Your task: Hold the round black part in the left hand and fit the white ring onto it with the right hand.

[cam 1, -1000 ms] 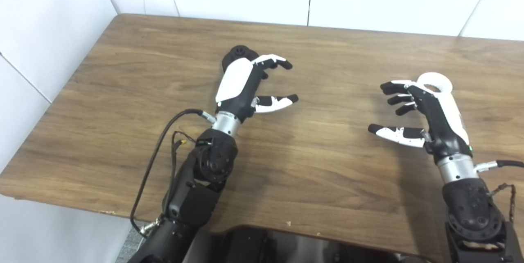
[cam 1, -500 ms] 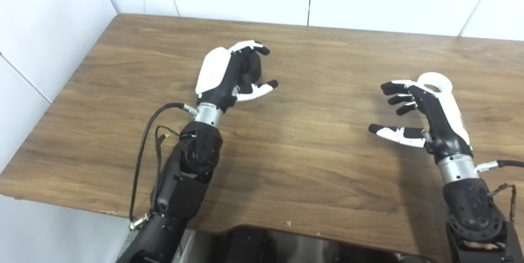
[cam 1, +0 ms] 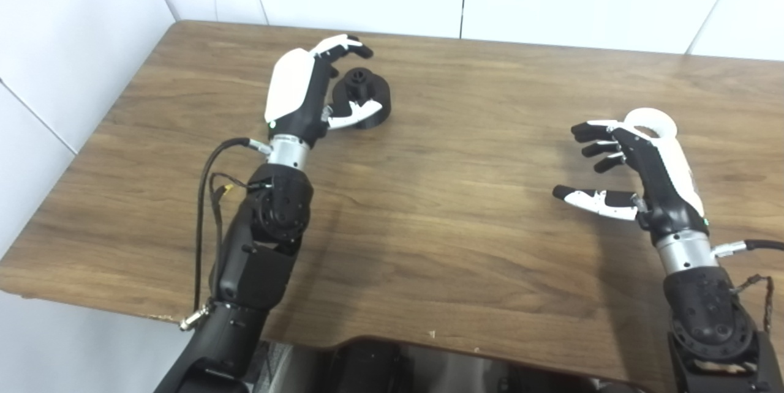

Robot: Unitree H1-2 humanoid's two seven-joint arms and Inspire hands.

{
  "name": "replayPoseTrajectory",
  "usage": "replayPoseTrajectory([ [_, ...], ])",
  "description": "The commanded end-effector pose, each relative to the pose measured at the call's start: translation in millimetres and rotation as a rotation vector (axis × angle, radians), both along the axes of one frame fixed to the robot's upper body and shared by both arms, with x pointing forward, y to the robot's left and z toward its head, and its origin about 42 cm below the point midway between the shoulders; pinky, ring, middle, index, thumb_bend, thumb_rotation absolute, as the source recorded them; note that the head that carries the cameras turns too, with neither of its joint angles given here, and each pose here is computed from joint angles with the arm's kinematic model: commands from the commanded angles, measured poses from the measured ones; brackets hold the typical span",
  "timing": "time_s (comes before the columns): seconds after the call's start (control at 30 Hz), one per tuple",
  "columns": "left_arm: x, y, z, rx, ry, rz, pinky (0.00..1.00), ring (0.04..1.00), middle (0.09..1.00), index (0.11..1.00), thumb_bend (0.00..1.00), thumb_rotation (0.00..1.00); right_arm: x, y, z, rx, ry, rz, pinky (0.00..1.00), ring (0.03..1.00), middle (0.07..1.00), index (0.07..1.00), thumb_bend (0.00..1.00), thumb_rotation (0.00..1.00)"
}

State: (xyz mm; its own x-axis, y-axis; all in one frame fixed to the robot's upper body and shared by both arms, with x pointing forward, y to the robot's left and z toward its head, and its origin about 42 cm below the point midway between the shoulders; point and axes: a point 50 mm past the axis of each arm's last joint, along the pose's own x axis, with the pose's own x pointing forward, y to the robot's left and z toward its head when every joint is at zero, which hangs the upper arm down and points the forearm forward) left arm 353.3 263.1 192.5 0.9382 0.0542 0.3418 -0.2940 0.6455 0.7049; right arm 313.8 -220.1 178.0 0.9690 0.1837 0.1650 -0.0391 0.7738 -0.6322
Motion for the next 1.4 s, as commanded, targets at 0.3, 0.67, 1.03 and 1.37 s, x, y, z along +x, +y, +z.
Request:
replayPoseTrajectory([
  [0.3,19.1,24.6,29.8,0.078,-0.06,0.092,0.69,0.861,0.888,0.685,0.71,0.28,6.2,0.8,15.6,0.004,-0.083,0.01,0.54,0.657,0.712,0.698,0.73,0.08],
  [0.67,29.9,37.9,20.8,0.132,0.037,0.142,0.9,0.996,0.997,0.755,0.81,0.36,6.2,-1.7,15.7,0.009,-0.085,0.013,0.55,0.661,0.713,0.699,0.73,0.07],
  [1.03,35.6,39.5,12.3,0.2,0.154,0.132,1.0,1.0,1.0,0.846,0.97,0.46,5.1,-2.2,16.6,0.001,-0.088,0.013,0.54,0.658,0.711,0.698,0.73,0.08],
  [1.37,39.3,39.1,8.7,0.239,0.239,0.128,1.0,1.0,1.0,0.887,1.0,0.56,6.2,-2.3,18.0,0.0,-0.089,0.011,0.53,0.655,0.713,0.698,0.73,0.07],
])
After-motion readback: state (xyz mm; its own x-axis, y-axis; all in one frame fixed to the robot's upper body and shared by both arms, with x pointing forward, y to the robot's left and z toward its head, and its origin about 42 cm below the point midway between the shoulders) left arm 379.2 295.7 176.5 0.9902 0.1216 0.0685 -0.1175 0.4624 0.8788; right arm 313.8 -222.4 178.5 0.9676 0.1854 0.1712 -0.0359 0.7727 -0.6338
